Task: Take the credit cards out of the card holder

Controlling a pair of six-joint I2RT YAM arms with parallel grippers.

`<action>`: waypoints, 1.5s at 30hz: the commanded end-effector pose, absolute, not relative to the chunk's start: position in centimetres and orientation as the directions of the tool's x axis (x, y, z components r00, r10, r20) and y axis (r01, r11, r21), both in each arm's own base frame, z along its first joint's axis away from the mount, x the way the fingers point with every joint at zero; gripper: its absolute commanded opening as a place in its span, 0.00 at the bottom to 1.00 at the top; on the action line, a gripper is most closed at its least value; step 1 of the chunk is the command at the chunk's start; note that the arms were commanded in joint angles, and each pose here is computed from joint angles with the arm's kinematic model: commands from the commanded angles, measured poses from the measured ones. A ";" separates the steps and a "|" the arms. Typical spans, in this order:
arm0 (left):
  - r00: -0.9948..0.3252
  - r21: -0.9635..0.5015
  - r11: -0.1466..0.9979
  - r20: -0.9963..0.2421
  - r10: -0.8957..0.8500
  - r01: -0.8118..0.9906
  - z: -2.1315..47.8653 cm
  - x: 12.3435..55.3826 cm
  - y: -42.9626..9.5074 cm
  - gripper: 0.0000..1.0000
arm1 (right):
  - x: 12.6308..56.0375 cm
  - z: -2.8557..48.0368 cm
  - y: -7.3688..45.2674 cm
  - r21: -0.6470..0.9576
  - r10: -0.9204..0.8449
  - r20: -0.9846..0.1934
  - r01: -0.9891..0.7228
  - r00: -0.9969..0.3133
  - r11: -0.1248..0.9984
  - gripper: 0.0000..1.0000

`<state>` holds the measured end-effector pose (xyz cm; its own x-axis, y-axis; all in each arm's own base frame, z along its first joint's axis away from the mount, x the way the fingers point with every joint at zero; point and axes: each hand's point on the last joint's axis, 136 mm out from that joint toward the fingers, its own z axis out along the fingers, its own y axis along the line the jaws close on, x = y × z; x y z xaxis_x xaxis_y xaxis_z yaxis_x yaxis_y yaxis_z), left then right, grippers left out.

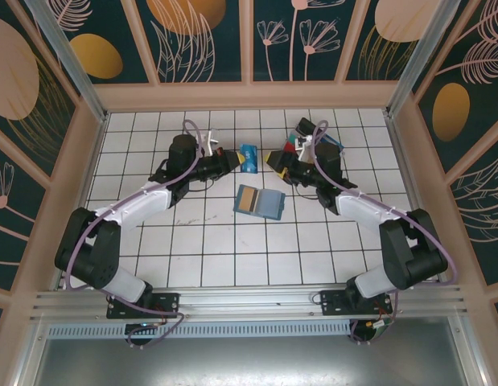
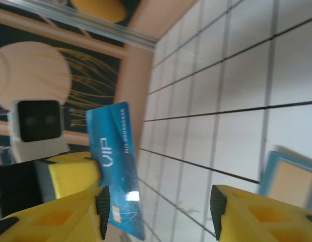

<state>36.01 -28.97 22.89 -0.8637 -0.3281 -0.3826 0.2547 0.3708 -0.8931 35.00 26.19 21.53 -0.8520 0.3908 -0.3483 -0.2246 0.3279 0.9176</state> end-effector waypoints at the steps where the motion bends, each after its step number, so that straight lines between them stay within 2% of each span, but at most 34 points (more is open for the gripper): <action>1: -0.860 -0.929 0.218 -0.360 -0.360 0.298 27.6 35.2 -29.5 0.00 | 34.5 26.0 27.3 0.938 0.373 -0.346 -0.307 -0.861 0.161 0.57; 5: -0.869 -0.941 0.148 -0.338 -0.362 0.305 29.0 34.7 -29.6 0.00 | 34.4 27.4 28.0 0.939 0.352 -0.343 -0.327 -0.871 0.108 0.49; 9: -0.877 -0.946 0.126 -0.323 -0.355 0.297 29.1 34.4 -29.7 0.00 | 34.5 28.6 28.4 0.933 0.336 -0.358 -0.350 -0.871 0.084 0.37; 14: -0.881 -0.949 0.108 -0.315 -0.353 0.296 29.2 34.3 -29.8 0.00 | 34.4 29.0 29.0 0.929 0.315 -0.367 -0.362 -0.875 0.077 0.32; 17: -0.884 -0.949 0.097 -0.314 -0.347 0.299 29.3 34.2 -29.9 0.00 | 34.5 29.0 29.2 0.929 0.308 -0.368 -0.364 -0.877 0.075 0.20; 20: -0.883 -0.948 0.111 -0.318 -0.346 0.298 29.1 34.2 -29.8 0.00 | 34.8 29.1 29.2 0.925 0.302 -0.379 -0.369 -0.875 0.094 0.03; 21: -0.881 -0.946 0.138 -0.324 -0.346 0.294 28.7 34.4 -29.7 0.07 | 35.1 29.0 29.1 0.919 0.298 -0.395 -0.376 -0.869 0.123 0.00; 22: -0.876 -0.943 0.176 -0.329 -0.352 0.283 28.0 34.7 -29.4 0.19 | 35.5 28.8 29.0 0.910 0.299 -0.414 -0.382 -0.860 0.161 0.00; 24: -0.856 -0.920 0.309 -0.353 -0.378 0.243 26.0 35.6 -28.2 0.54 | 36.8 28.5 27.6 0.865 0.311 -0.492 -0.414 -0.813 0.285 0.00; 26: -0.825 -0.864 0.471 -0.391 -0.409 0.176 23.3 36.6 -26.2 0.74 | 38.6 27.7 25.2 0.790 0.312 -0.579 -0.424 -0.753 0.444 0.00; 28: -0.797 -0.791 0.602 -0.433 -0.420 0.113 20.8 37.2 -24.0 0.88 | 40.1 27.0 22.7 0.688 0.260 -0.668 -0.445 -0.698 0.572 0.00; 31: -0.769 -0.690 0.722 -0.489 -0.412 0.052 18.7 37.4 -21.5 0.98 | 42.0 25.5 19.1 0.517 0.114 -0.753 -0.476 -0.648 0.712 0.00; 36: -0.742 -0.628 0.777 -0.540 -0.398 0.041 18.5 37.5 -20.0 0.99 | 45.2 22.5 12.8 0.255 -0.106 -0.768 -0.453 -0.632 0.855 0.00; 40: -0.743 -0.616 0.787 -0.548 -0.385 0.047 18.4 37.4 -19.9 0.99 | 47.4 20.8 8.7 0.124 -0.208 -0.765 -0.456 -0.610 0.881 0.00; 45: -0.755 -0.608 0.792 -0.542 -0.368 0.051 17.7 37.0 -19.9 0.99 | 49.1 19.1 5.1 0.091 -0.273 -0.739 -0.493 -0.616 0.865 0.00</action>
<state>37.06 -20.40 16.99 -0.7675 -0.3889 -0.5096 0.0307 0.7718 -0.6351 49.05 6.52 19.42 -0.6416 -0.1427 -0.7537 -0.4119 0.8930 0.1815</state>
